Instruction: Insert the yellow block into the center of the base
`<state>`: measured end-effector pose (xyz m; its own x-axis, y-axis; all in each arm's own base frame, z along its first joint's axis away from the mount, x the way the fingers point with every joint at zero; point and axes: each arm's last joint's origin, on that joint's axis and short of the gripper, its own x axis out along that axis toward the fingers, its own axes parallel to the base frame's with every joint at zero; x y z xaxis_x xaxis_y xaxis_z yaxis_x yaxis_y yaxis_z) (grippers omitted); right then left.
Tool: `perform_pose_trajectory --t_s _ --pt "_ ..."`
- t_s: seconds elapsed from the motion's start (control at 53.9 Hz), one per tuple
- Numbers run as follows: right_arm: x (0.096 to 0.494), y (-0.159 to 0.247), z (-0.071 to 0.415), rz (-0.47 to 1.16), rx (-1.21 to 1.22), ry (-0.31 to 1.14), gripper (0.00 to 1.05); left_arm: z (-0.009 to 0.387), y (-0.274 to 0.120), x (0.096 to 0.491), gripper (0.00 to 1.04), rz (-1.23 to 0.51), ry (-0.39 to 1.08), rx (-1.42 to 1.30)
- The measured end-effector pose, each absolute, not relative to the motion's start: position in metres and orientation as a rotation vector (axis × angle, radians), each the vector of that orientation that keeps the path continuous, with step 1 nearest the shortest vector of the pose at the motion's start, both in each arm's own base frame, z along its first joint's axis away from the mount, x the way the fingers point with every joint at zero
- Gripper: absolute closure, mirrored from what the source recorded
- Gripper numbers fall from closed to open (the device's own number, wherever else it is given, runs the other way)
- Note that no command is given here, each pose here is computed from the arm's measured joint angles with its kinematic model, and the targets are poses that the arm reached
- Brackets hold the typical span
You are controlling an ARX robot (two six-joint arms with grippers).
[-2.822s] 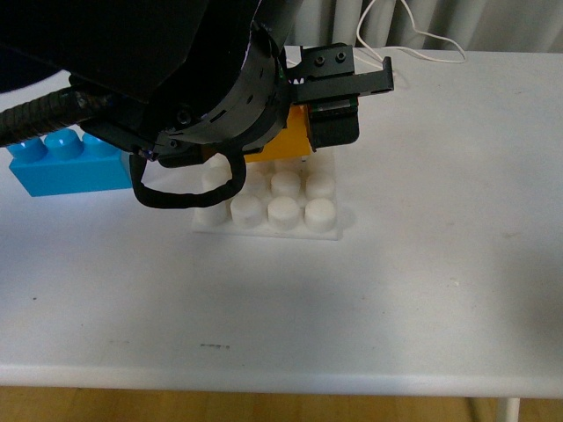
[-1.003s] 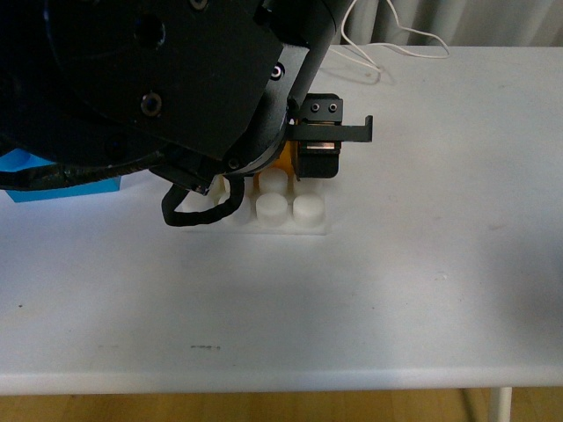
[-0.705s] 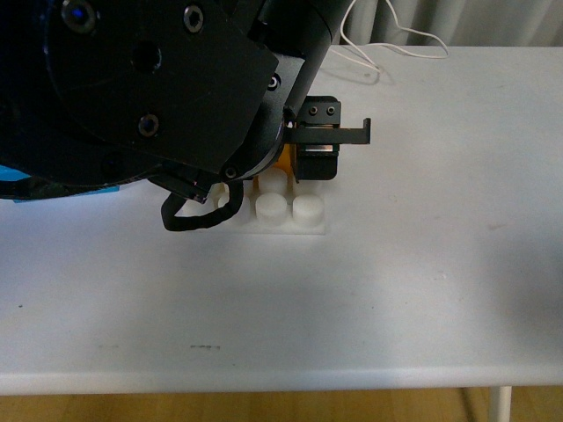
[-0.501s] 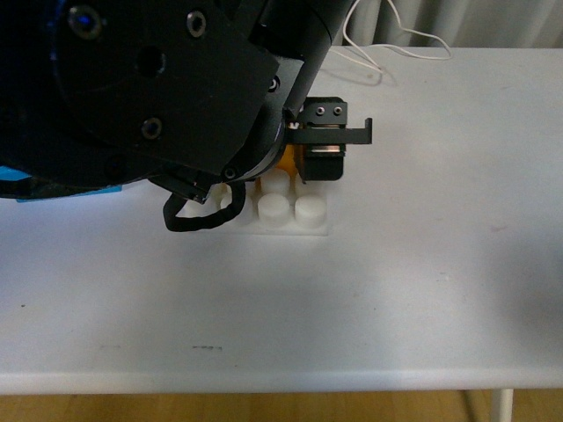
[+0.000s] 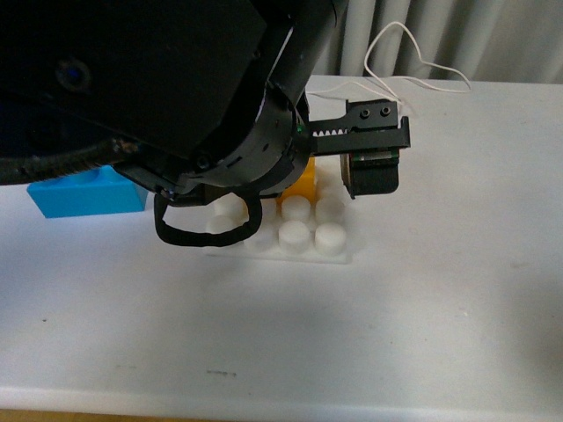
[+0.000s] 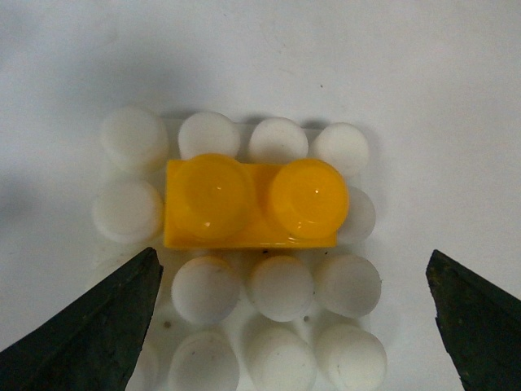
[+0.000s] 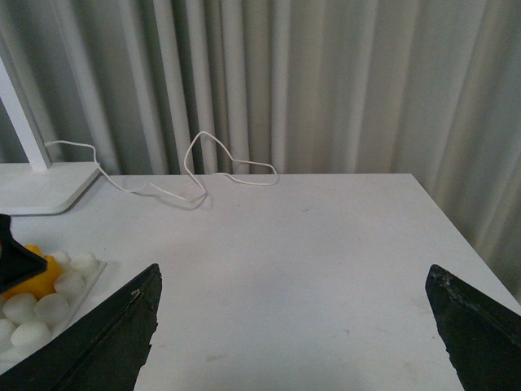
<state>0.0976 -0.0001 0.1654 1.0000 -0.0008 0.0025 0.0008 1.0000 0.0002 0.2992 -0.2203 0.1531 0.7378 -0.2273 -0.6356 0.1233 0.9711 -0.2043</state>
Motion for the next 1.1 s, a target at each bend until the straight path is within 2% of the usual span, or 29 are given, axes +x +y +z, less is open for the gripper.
perform_pose_trajectory --t_s 0.278,0.52,0.668,0.78,1.003,1.021,1.095 --pt "0.098 0.0 0.165 0.0 0.0 -0.002 0.09 0.185 -0.19 0.297 0.06 -0.192 0.657 -0.222" --pt "0.098 0.0 0.165 -0.001 0.0 -0.002 0.09 0.235 -0.132 0.296 0.06 -0.15 0.46 -0.292" --pt "0.098 0.0 0.165 0.0 0.0 -0.002 0.09 0.24 -0.099 0.29 0.06 -0.118 0.422 -0.296" --pt "0.098 0.0 0.165 -0.001 0.0 -0.002 0.09 0.246 -0.082 0.265 0.06 -0.163 0.376 -0.297" --pt "0.098 0.0 0.165 -0.001 0.0 -0.002 0.09 0.262 -0.085 0.208 0.06 -0.306 0.27 -0.308" --pt "0.098 0.0 0.165 -0.001 0.0 -0.002 0.09 0.262 -0.085 0.206 0.07 -0.297 0.254 -0.288" --pt "0.098 0.0 0.165 0.0 0.0 -0.002 0.09 0.252 -0.074 0.196 0.26 -0.073 0.04 -0.158"
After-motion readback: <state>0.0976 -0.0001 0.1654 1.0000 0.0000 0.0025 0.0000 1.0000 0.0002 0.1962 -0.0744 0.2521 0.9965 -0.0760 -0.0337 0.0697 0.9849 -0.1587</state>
